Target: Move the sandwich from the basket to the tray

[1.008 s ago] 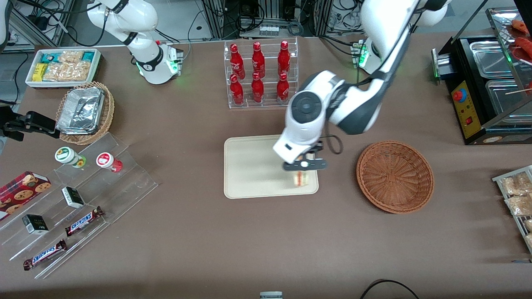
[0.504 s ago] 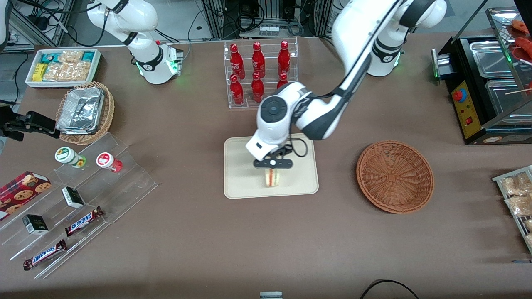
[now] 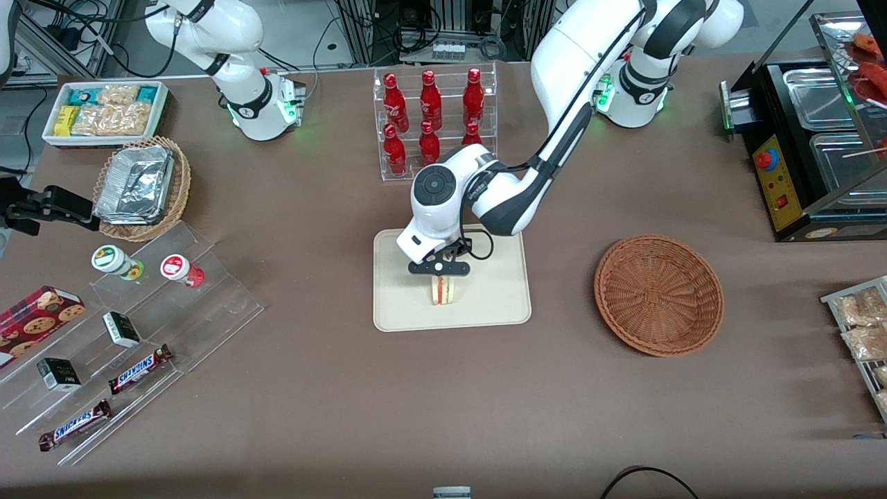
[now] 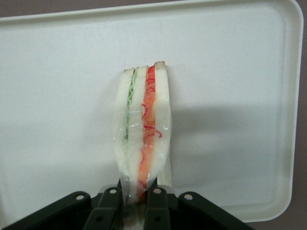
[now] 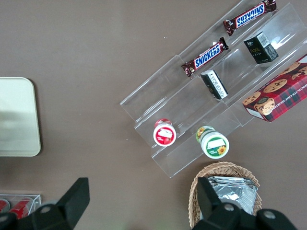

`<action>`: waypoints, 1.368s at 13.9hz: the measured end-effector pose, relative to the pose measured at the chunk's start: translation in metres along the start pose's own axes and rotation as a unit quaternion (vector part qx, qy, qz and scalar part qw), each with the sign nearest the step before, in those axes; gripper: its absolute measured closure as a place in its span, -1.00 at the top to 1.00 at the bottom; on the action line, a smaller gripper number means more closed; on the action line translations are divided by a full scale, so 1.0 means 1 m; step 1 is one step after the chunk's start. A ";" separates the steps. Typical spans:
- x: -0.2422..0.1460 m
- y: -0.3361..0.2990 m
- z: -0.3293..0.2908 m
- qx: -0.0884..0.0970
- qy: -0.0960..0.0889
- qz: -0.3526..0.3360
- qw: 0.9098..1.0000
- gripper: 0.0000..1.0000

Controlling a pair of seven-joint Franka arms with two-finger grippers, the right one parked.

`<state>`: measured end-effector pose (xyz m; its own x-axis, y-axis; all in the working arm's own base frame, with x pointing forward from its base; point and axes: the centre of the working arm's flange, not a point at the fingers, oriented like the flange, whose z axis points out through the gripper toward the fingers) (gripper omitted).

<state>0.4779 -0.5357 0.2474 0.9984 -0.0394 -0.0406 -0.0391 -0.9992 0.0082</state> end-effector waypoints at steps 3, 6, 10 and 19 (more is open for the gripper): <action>-0.001 0.002 0.003 0.001 0.002 0.002 1.000 -0.32; 0.005 0.004 -0.011 -0.005 0.012 0.000 1.000 0.30; 0.017 -0.008 -0.081 -0.013 0.035 -0.017 0.999 1.00; 0.065 -0.195 -0.285 0.004 0.033 -0.148 0.988 1.00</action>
<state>0.5620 -0.3415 0.5277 0.9665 0.2553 0.0250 0.2555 -0.9668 -0.0023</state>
